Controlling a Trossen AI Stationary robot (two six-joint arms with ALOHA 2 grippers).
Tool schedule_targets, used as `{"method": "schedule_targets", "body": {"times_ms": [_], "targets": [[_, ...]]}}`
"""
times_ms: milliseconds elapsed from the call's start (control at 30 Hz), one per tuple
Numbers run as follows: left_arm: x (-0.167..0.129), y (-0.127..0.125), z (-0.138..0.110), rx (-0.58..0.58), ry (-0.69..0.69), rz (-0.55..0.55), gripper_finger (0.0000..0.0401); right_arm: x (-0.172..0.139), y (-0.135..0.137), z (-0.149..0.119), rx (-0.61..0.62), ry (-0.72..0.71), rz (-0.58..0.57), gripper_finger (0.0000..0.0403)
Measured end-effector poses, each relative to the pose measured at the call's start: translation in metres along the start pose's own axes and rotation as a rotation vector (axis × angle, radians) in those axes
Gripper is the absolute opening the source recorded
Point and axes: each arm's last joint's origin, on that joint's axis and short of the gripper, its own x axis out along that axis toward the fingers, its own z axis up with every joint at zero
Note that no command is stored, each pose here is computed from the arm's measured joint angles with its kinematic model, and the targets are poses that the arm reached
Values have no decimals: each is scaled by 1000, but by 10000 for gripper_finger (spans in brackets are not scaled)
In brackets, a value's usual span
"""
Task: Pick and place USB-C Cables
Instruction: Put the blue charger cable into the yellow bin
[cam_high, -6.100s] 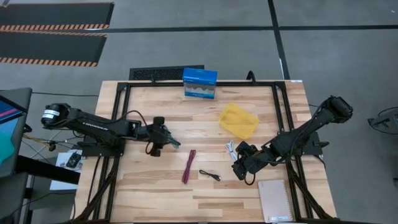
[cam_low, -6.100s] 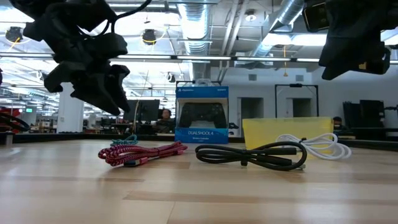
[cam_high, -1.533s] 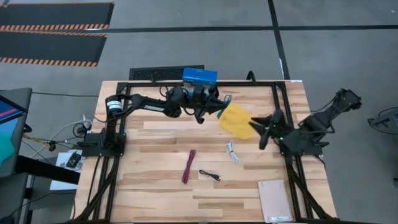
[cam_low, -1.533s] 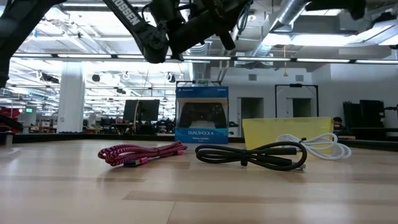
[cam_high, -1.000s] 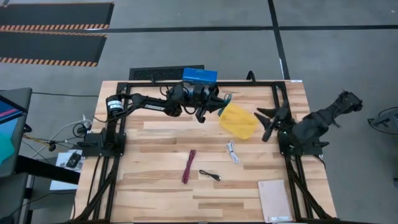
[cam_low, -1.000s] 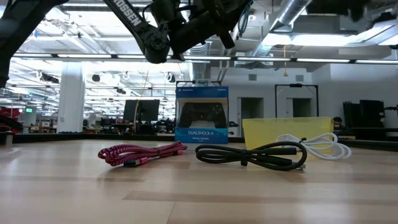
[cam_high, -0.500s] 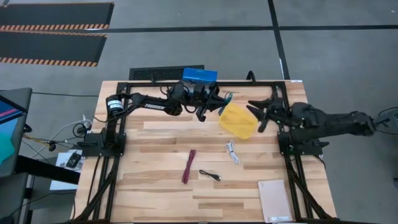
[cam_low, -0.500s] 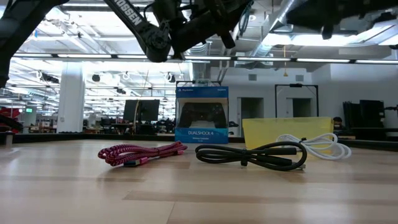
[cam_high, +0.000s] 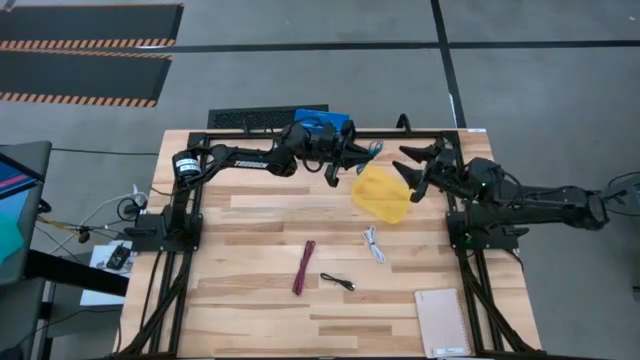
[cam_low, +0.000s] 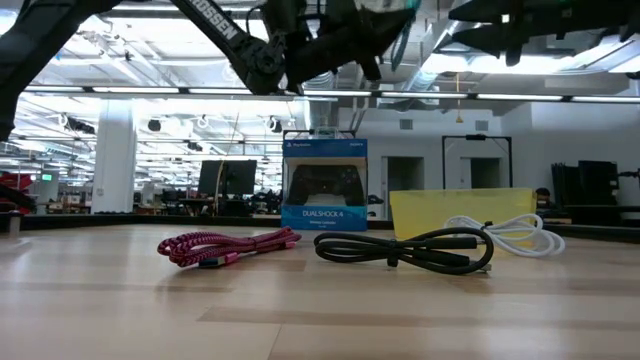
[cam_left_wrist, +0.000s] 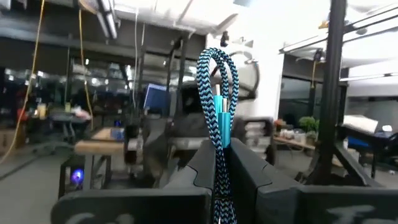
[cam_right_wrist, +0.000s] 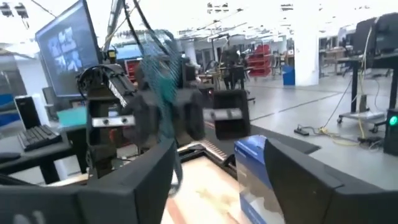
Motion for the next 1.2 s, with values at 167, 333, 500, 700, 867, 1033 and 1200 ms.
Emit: {"method": "schedule_targets", "body": {"times_ms": [167, 333, 500, 700, 867, 1033, 1200], "targets": [[-2, 13, -15, -35, 13, 32, 4, 14, 3, -11, -44, 44, -6, 287], [-2, 14, -18, -22, 42, 27, 4, 25, 1, -17, -53, 53, -37, 286], [-1, 14, -19, -20, 54, 21, 4, 29, -2, -15, -42, 16, -10, 286], [-1, 14, -21, -6, 70, 31, 4, 29, -2, -12, -11, -13, 32, 286], [-2, 16, -24, -23, 98, 66, 4, 29, -2, -9, 0, -43, 38, 286], [-1, 15, -24, -22, 93, 69, 4, 30, -1, -9, 30, -41, 63, 286], [1, 12, -26, -26, 96, 61, 4, 37, 0, -14, 38, -33, 60, 286]]}}
